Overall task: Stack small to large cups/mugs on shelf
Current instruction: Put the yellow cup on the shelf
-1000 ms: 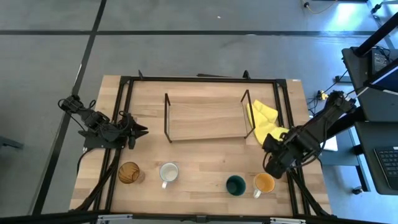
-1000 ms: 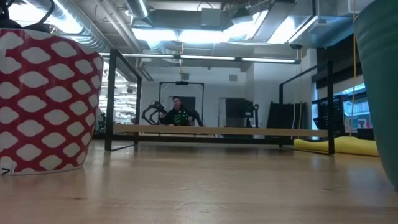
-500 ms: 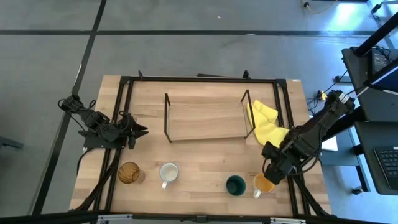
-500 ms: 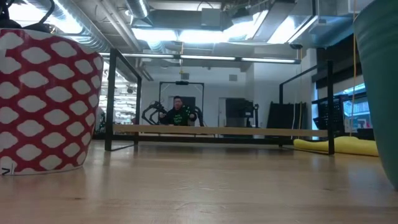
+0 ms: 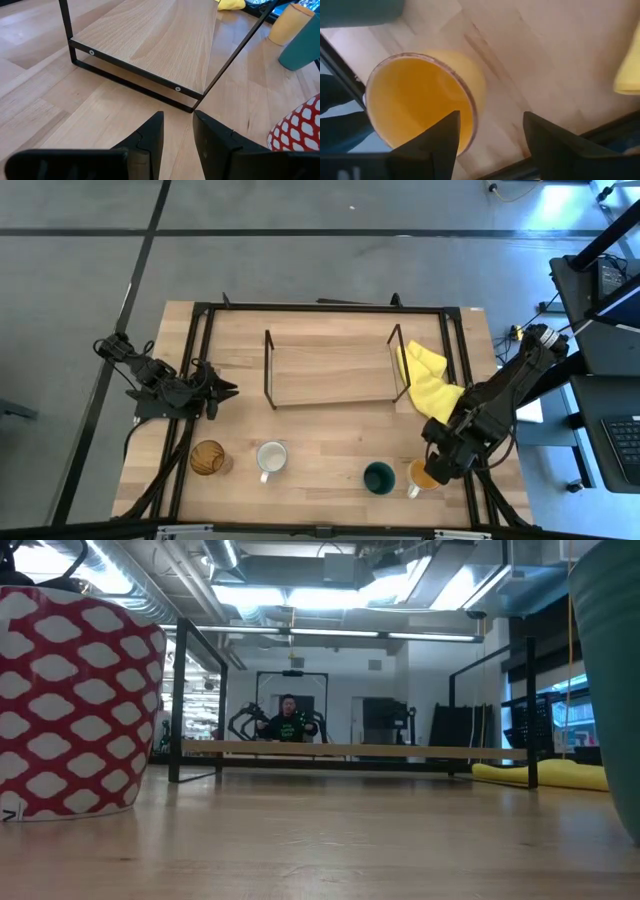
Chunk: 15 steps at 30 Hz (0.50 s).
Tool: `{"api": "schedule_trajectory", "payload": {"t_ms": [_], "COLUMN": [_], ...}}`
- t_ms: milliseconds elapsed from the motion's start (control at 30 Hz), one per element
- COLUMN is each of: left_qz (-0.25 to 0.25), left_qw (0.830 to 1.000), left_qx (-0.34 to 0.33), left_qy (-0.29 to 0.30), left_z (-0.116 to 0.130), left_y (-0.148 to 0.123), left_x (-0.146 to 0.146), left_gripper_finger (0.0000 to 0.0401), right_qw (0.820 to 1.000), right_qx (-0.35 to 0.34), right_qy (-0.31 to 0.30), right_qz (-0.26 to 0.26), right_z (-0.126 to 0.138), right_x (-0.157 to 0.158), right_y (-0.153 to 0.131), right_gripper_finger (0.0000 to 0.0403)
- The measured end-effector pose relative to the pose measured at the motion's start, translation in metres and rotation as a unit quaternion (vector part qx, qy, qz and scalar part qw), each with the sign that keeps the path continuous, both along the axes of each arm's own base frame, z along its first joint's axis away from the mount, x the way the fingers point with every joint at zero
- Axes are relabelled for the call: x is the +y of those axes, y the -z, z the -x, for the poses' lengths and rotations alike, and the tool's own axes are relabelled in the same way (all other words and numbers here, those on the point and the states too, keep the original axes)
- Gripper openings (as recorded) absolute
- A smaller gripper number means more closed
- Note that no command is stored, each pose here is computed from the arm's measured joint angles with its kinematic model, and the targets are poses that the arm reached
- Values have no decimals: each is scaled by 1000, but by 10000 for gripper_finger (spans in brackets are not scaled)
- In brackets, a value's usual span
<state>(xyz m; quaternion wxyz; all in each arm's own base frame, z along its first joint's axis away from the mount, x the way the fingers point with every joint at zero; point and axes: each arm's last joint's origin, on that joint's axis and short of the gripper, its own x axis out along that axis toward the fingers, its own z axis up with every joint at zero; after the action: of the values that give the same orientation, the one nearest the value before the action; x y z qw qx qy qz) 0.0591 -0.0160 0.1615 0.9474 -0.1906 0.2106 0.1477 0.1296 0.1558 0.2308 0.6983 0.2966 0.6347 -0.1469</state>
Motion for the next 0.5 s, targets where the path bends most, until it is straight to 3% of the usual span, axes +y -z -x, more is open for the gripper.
{"api": "schedule_trajectory", "payload": {"t_ms": [500], "left_qz": [0], "left_qw": [1000], "left_qx": [0], "left_qy": [0], "left_z": [0], "left_y": [0], "left_x": [0], "left_gripper_finger": [98], "right_qw": [1000], "right_qx": [-4], "right_qy": [4], "right_qz": [13], "right_z": [3], "right_x": [-4], "right_y": [25], "right_gripper_finger": [218]}}
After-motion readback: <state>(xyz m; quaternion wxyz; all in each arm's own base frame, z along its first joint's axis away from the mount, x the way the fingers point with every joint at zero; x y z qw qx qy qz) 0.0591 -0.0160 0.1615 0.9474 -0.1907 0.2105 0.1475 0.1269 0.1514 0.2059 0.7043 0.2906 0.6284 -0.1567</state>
